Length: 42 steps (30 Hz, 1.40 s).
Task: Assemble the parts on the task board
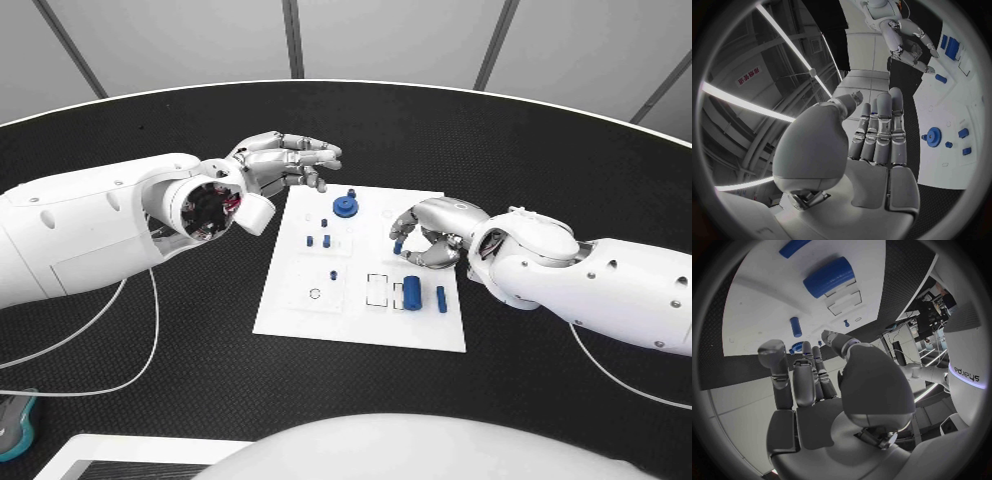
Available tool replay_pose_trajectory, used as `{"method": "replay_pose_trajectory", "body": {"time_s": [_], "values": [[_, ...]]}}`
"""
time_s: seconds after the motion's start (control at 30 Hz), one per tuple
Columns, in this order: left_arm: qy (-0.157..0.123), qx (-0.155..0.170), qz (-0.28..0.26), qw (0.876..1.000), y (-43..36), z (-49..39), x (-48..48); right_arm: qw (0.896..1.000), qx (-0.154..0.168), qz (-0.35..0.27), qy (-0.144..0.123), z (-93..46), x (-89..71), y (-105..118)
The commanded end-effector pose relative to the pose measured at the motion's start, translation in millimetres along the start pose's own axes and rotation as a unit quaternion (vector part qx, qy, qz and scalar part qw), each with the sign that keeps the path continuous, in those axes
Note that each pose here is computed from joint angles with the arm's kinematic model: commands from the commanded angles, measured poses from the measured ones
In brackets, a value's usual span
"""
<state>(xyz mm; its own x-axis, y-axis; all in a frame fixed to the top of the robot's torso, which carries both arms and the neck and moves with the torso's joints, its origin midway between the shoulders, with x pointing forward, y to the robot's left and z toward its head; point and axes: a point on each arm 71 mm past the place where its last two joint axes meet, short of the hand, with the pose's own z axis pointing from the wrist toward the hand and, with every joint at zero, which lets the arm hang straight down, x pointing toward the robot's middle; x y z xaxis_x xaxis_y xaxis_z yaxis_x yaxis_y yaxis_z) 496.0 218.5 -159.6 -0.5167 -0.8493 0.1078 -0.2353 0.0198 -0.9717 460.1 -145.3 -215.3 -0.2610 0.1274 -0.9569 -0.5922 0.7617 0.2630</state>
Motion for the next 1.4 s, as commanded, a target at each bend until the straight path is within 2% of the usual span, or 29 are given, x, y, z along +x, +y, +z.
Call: {"method": "replay_pose_trajectory", "body": {"time_s": [0.03, 0.53, 0.97, 1.4], "values": [[-0.001, 0.000, 0.000, 1.000, 0.0, -0.2, -0.4, 1.000, 0.002, -0.002, 0.001, 3.7, 0.4, -1.8], [0.000, -0.001, 0.000, 1.000, 0.1, 1.1, -0.2, 1.000, 0.014, -0.007, -0.012, 17.6, 0.1, -8.2], [0.003, -0.001, 0.000, 1.000, 0.2, 3.3, 1.4, 0.999, 0.030, -0.022, 0.038, 30.1, 9.5, -13.7], [0.004, -0.002, 0.000, 1.000, 0.3, 4.0, 1.3, 0.998, 0.039, -0.029, 0.043, 33.6, 10.7, -19.2]]}}
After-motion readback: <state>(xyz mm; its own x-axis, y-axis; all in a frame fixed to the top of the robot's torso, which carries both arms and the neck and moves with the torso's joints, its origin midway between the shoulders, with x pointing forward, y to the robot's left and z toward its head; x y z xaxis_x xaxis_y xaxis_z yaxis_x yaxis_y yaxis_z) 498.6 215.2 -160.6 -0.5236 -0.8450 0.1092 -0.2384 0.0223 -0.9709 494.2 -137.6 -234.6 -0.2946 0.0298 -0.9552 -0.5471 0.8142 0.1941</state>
